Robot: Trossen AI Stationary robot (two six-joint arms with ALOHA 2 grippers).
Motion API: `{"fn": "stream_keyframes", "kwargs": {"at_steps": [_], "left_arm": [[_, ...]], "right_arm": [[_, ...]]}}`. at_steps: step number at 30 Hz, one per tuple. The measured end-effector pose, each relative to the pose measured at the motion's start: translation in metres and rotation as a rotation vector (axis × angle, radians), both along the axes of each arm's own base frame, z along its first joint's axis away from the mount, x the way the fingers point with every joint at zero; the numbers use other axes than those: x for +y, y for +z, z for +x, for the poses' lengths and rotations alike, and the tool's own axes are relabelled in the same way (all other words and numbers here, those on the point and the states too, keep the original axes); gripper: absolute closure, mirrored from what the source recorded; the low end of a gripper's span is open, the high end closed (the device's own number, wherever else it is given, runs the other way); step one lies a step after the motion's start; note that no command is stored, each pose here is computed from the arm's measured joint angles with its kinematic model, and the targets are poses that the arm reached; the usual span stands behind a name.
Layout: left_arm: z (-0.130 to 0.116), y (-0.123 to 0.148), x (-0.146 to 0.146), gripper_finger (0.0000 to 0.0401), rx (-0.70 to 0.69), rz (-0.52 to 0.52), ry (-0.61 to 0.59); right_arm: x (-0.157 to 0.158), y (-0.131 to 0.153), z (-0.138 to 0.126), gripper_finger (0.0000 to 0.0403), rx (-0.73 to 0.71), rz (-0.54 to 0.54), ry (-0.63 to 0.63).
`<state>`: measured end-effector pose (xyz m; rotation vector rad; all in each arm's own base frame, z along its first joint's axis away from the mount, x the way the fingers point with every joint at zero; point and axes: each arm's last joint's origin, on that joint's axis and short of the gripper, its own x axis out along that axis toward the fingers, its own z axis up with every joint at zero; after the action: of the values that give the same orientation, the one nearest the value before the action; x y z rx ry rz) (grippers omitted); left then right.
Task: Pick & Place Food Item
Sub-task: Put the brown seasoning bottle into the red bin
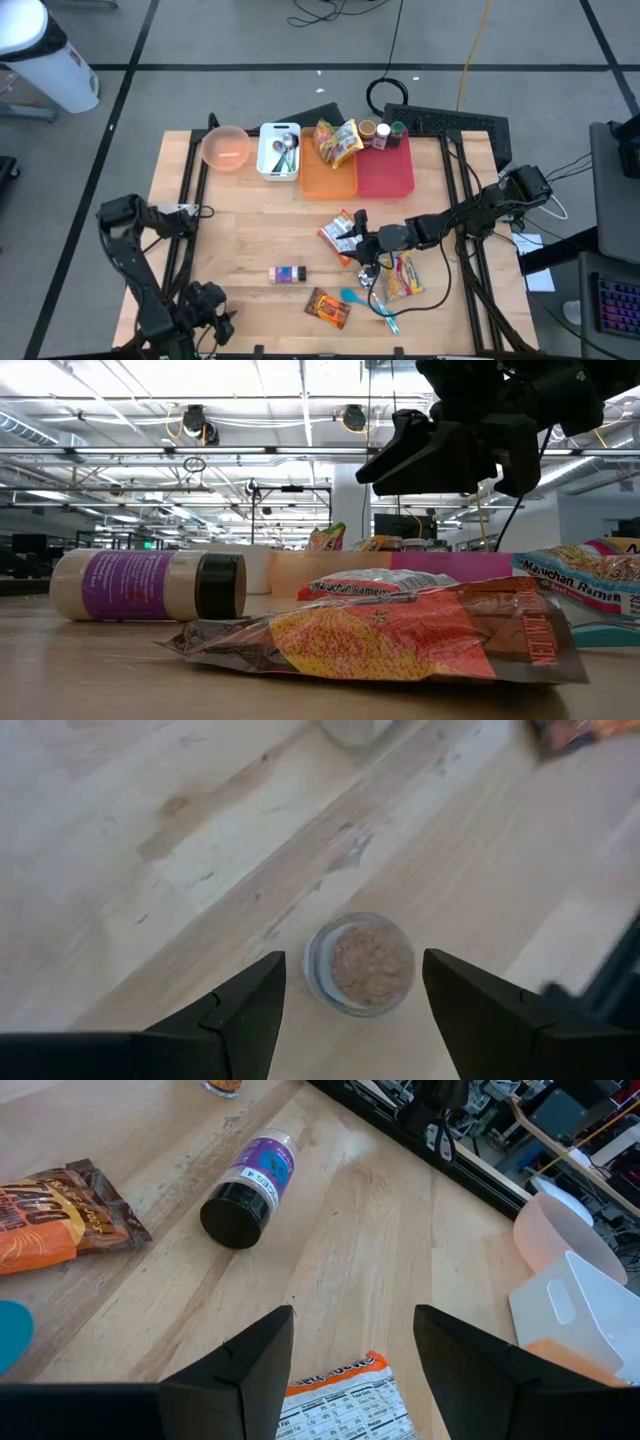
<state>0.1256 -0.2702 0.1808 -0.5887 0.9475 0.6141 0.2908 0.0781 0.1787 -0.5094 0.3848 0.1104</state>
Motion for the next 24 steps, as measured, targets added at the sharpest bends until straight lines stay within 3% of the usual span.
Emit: {"fn": "stream_keyframes", "kwargs": {"at_steps": [6,24], "left_arm": [[-0.001,-0.022,-0.008,0.0158,0.044,0.024,0.023],[0.001,-0.062,-0.026,0.0158,-0.019,0.039,0.040]], "right_arm": [[0.000,0.000,0.000,0.0202,0.000,0.000,0.000],[0.000,-0.001,0.000,0.0202,0.007,0.022,-0.010]]}}
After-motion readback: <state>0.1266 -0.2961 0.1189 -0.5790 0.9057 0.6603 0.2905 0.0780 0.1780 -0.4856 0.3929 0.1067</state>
